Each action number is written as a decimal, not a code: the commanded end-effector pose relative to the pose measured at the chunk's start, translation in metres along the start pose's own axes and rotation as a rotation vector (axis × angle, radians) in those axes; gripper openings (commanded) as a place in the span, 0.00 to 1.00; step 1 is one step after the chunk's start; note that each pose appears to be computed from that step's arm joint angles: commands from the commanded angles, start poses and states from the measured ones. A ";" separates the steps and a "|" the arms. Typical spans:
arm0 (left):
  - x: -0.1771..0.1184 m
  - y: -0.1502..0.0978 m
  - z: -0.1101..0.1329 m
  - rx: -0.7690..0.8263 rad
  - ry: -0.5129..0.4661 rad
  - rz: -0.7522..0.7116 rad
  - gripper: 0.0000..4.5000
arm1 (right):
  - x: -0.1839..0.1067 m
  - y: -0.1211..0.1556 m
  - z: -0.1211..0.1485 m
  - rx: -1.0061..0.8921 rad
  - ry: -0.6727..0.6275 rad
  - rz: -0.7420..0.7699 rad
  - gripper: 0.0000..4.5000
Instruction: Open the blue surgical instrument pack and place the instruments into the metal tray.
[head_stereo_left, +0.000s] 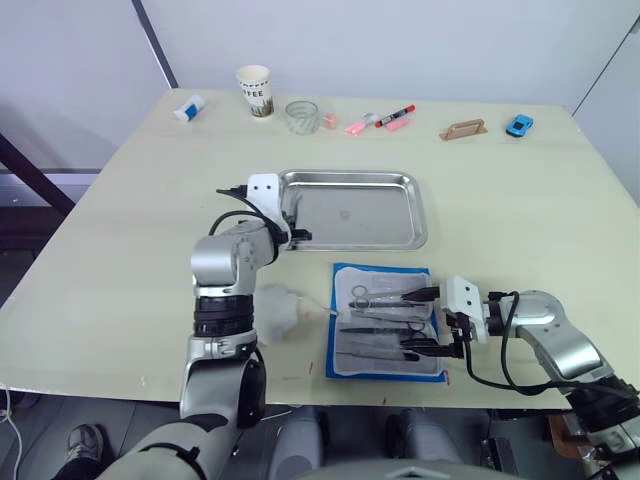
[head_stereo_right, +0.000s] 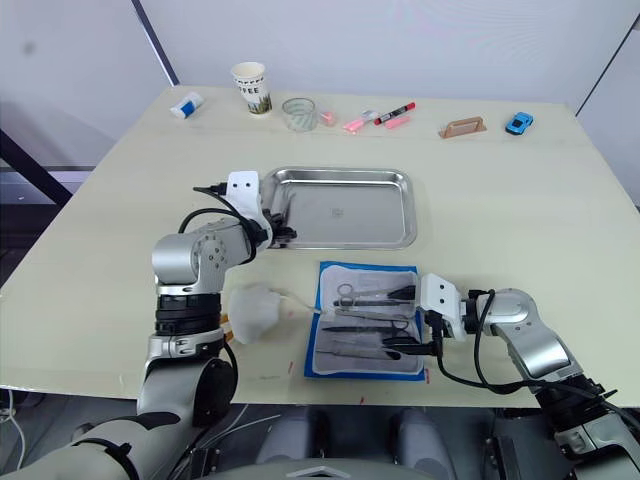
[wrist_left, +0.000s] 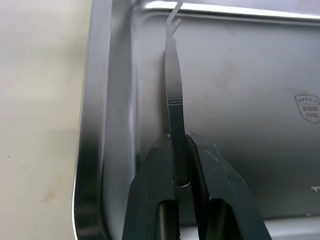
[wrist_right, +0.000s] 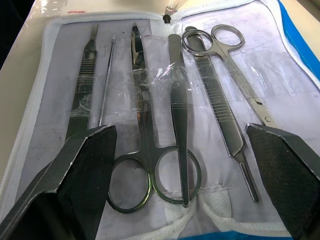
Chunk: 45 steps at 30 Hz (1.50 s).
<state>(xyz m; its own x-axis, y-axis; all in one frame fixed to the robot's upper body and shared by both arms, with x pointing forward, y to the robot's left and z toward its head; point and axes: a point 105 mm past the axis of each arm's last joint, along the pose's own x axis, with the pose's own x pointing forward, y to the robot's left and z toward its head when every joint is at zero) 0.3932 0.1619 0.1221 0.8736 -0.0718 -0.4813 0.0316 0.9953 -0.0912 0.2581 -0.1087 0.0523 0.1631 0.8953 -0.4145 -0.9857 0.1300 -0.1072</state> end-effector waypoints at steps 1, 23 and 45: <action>-0.003 -0.001 0.013 -0.004 -0.050 0.004 0.23 | -0.003 0.012 -0.035 0.095 0.119 0.017 1.00; -0.065 -0.025 0.045 0.182 -0.278 -0.429 0.85 | -0.002 0.007 -0.033 0.090 0.109 0.010 1.00; -0.087 -0.058 -0.035 0.724 -0.064 -1.134 0.72 | -0.007 0.010 -0.030 0.093 0.098 -0.029 1.00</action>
<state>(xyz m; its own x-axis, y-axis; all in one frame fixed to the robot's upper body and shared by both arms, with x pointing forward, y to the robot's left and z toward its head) 0.2968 0.1120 0.1340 0.2089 -0.8934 -0.3978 0.9769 0.2096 0.0422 0.2570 -0.1117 0.0533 0.2001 0.8948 -0.3991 -0.9790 0.1669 -0.1167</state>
